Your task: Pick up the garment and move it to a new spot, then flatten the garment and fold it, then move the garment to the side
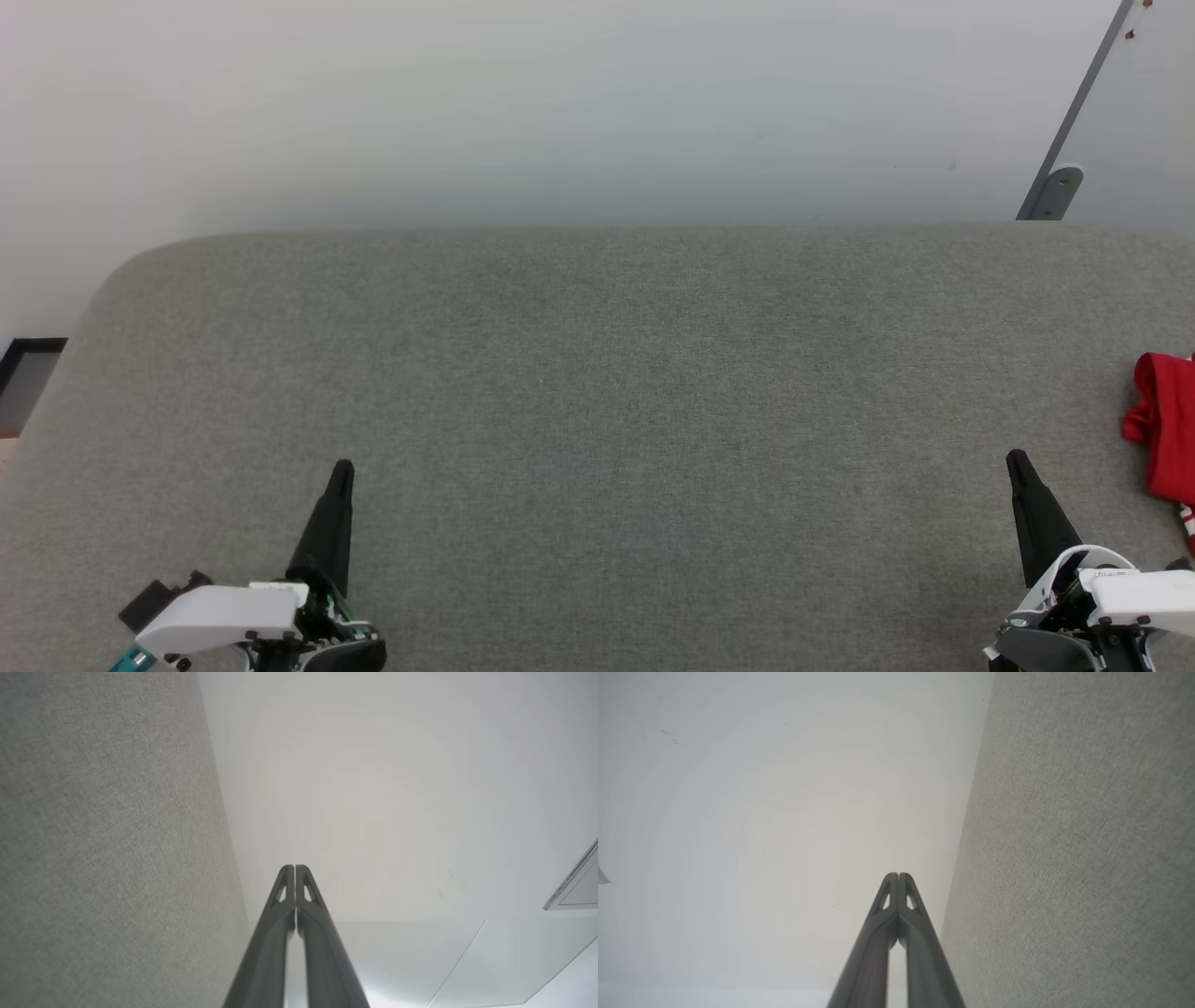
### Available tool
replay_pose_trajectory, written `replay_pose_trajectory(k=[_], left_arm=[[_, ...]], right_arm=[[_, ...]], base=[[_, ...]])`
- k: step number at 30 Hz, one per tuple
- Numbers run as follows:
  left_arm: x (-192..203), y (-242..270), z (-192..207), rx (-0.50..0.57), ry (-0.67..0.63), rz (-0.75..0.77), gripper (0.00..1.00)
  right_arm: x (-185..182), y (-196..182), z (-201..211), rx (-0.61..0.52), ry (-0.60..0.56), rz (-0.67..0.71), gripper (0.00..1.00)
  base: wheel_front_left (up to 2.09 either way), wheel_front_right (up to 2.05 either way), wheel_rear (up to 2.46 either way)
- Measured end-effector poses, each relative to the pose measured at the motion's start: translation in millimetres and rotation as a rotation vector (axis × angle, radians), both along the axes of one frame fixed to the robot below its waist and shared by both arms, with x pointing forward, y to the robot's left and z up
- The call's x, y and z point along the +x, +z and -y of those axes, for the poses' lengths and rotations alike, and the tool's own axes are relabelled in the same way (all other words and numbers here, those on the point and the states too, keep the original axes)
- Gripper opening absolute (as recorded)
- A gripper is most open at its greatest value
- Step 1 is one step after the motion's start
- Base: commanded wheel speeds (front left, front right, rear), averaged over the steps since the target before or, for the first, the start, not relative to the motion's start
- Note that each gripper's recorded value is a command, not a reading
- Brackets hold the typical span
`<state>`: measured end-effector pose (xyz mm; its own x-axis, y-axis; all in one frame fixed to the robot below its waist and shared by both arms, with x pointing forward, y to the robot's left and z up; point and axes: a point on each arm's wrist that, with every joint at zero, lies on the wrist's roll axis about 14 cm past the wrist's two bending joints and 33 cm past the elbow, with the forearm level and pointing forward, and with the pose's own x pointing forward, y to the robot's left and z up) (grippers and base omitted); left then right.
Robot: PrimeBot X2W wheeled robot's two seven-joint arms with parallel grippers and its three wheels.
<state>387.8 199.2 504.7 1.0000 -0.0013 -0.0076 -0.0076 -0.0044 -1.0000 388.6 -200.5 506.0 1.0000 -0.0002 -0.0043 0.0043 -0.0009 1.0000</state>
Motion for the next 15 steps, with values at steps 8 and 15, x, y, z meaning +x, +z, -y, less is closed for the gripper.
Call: replay_pose_trajectory(k=[8,15], left_arm=[[0.0,0.0,0.0,0.0,0.0,0.0,0.0],[0.0,0.0,0.1,0.0,0.0,0.0,0.0]], right_arm=[[0.0,0.0,0.0,0.0,0.0,0.0,0.0],[0.0,0.0,0.0,0.0,0.0,0.0,0.0]], base=[[0.0,0.0,0.0],[0.0,0.0,0.0]])
